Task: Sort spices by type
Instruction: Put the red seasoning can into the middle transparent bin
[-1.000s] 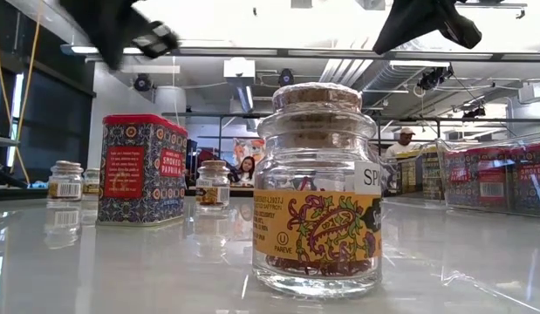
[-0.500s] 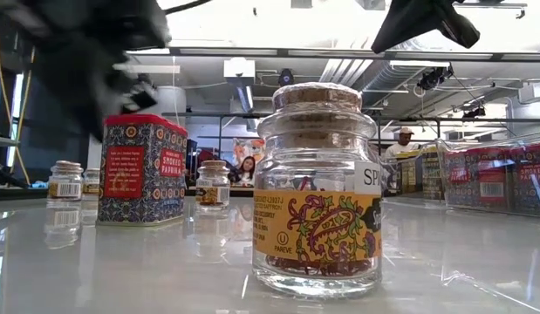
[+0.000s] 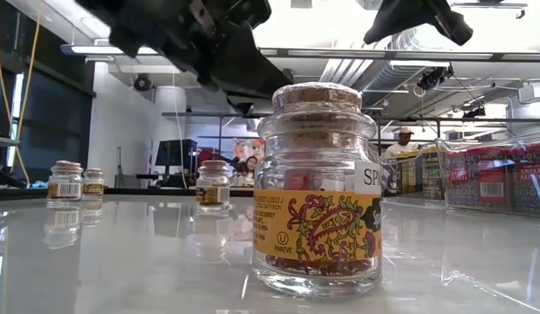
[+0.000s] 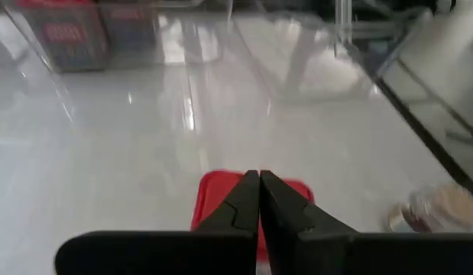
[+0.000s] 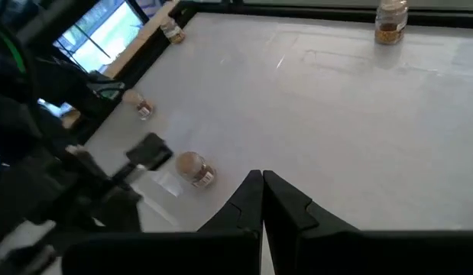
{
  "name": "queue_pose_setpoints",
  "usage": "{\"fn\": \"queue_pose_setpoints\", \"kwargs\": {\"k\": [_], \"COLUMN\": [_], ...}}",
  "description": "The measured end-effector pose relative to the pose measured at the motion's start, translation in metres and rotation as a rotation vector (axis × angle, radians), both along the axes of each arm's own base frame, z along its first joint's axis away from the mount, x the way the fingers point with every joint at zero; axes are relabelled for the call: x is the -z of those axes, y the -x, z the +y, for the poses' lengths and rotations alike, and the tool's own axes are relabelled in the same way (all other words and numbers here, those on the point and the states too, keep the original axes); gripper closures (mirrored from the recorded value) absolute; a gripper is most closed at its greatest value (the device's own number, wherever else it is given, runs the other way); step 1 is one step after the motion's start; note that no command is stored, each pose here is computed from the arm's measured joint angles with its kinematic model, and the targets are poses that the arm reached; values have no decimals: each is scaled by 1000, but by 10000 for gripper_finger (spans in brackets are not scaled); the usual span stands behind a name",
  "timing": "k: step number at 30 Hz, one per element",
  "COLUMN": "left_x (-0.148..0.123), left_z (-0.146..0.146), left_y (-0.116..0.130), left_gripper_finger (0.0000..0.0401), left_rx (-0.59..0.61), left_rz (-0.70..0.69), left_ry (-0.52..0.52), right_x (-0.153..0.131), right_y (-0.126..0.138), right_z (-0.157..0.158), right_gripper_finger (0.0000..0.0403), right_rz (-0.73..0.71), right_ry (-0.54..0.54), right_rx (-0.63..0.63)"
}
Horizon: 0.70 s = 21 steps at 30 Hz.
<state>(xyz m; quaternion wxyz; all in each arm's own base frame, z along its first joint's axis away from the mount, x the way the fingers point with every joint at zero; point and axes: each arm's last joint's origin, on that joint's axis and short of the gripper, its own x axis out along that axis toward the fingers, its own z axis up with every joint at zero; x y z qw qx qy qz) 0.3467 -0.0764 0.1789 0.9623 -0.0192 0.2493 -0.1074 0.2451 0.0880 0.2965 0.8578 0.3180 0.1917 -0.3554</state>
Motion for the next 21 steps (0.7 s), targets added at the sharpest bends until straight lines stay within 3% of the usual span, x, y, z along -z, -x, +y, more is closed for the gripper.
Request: {"fn": "queue_pose_setpoints", "kwargs": {"k": [3,8,12,16,19,21], "left_x": [-16,-59,-96,-124,-137,-138], "left_z": [9,37,67,88,93,95], "left_y": [0,36,77,121,148,162], "left_gripper_finger": [401,401,401,401,401,401], "left_rx": [43,39,-112,-275,-336,-349], "left_rz": [91,233,238,214,162,144], "left_ry": [-37,-200,-271,-221,-181,-179], "right_x": [-4,-5,13,26,30,36], "right_y": [-4,-24,-66,-107,-126,-134], "right_z": [2,2,10,19,24,28], "right_gripper_finger": [402,398,360,288,229,195], "right_rz": [-85,-278,-305,-405,-376,-306], "right_ry": [-59,-244,-309,-394,-492,-576], "right_rx": [27,113,-54,-306,-428,-440]}}
